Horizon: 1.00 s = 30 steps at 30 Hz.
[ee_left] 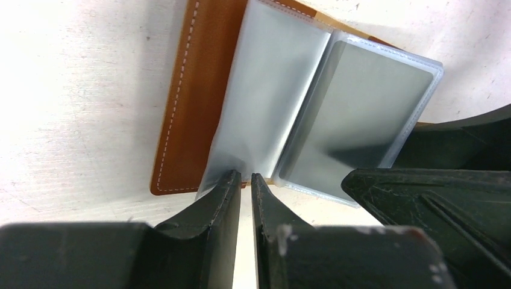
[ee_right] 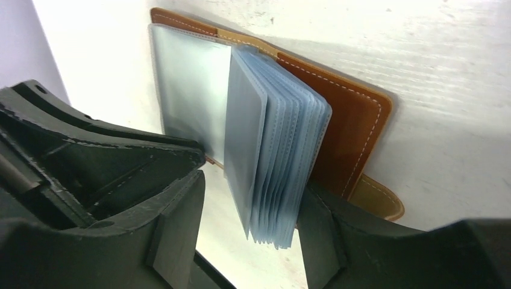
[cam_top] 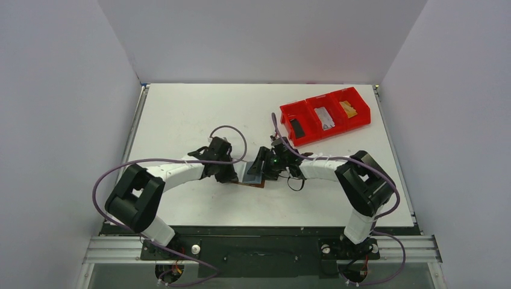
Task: Take the credit cards out of the card holder
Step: Open the card holder at the center of the board.
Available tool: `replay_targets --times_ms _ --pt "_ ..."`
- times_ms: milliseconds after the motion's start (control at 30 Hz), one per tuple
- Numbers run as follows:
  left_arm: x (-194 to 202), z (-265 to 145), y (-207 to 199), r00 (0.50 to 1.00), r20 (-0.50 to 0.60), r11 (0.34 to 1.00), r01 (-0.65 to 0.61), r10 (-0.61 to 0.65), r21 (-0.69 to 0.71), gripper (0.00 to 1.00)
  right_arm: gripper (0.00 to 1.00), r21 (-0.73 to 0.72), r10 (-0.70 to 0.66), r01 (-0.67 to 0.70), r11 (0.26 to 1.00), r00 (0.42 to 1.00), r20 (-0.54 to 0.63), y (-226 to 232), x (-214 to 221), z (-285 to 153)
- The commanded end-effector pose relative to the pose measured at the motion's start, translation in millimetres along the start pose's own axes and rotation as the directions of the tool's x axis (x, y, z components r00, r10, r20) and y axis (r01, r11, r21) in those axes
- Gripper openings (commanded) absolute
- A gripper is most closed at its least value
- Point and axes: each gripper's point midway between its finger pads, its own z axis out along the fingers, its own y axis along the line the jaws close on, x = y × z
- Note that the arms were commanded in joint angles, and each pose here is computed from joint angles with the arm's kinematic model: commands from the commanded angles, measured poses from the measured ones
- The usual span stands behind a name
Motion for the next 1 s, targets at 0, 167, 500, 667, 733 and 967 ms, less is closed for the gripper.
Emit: replay_targets --times_ms 0,167,500,667,733,967 --pt "-16.6 -3.6 -19.1 0.999 0.048 0.999 -0.009 0.007 0.034 0.11 0.52 0.114 -0.076 0.069 0.991 0.996 0.052 -9.9 -8.1 -16.2" --pt "-17.4 -5.1 -23.4 0.999 0.047 0.999 -0.006 0.004 0.048 0.11 0.5 0.167 -0.092 0.08 0.983 0.994 0.064 -22.3 -7.5 -22.6" --pt "-29.7 -9.0 -45.7 0.998 0.054 0.994 -0.034 0.029 0.1 0.17 0.48 0.265 -0.153 0.113 0.958 0.979 0.136 -25.7 -26.1 -43.1" --pt "-33.4 1.1 -47.5 0.998 0.04 0.995 -0.042 0.038 0.091 0.2 0.47 0.27 -0.188 0.148 0.951 0.974 0.128 -14.0 -25.9 -35.0" --pt "-33.4 7.1 -44.5 0.999 0.03 0.996 -0.04 0.038 0.08 0.2 0.43 0.28 -0.201 0.16 0.946 0.972 0.124 -11.0 -26.4 -30.3" --pt "-26.3 15.9 -24.9 0.999 0.019 0.999 -0.036 0.035 0.031 0.19 0.21 0.327 -0.218 0.176 0.928 0.971 0.094 -19.9 -26.6 -17.0"
